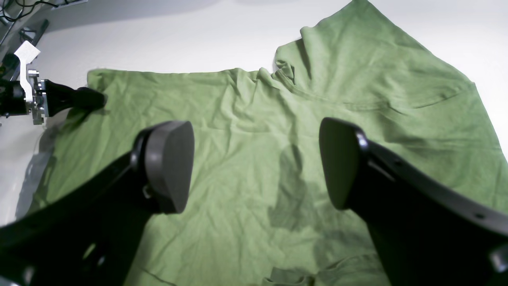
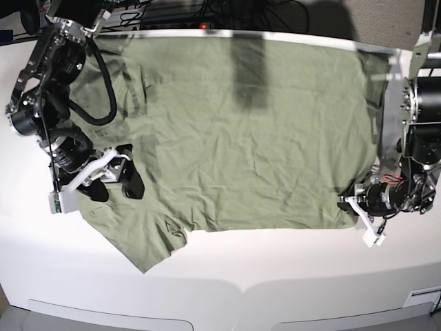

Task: Fold the T-shirt properly
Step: 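Close both grippers on the hem corners of the green shirt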

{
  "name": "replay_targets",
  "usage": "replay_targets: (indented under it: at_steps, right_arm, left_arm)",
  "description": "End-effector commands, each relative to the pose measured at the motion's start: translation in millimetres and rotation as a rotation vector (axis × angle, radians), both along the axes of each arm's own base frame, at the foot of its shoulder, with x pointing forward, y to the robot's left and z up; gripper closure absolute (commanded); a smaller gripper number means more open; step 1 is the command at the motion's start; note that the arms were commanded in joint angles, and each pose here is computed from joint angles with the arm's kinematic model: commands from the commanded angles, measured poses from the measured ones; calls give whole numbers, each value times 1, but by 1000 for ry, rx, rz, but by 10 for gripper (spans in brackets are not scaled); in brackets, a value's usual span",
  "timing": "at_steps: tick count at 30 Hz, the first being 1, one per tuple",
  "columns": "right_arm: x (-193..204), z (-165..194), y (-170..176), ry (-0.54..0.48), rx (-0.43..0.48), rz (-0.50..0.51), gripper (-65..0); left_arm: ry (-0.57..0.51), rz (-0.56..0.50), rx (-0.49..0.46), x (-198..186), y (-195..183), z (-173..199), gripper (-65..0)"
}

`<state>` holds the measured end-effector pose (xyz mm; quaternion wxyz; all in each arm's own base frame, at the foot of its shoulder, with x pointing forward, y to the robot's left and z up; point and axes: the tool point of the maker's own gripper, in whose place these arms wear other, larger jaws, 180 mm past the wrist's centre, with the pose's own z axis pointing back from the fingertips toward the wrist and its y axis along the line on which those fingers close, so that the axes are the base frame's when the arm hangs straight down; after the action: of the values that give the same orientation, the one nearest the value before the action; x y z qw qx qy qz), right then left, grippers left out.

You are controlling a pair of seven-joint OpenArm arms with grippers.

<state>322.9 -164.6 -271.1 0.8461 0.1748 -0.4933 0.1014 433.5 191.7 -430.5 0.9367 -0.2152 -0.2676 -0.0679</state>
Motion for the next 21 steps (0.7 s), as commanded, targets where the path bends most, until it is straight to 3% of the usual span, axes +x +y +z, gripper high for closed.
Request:
replay_targets:
  at_steps: [1, 9, 13, 16, 21]
  right_arm:
    - [6, 17, 1, -63, 6, 9, -480]
    - [10, 23, -2, -102, 6, -8, -480]
    - [25, 26, -26, -126, -132, -97, -480]
    - [38, 39, -32, -169, -132, -119, -480]
    - [67, 20, -55, -92, -160, -142, -480]
  left_arm:
    - [-76, 7, -11, 21, 4, 25, 0]
    - [-93, -2, -6, 25, 3, 30, 0]
    - [-93, -2, -6, 25, 3, 31, 0]
    - [-94, -3, -6, 25, 2, 31, 0]
    - [-73, -11, 1, 22, 3, 28, 0]
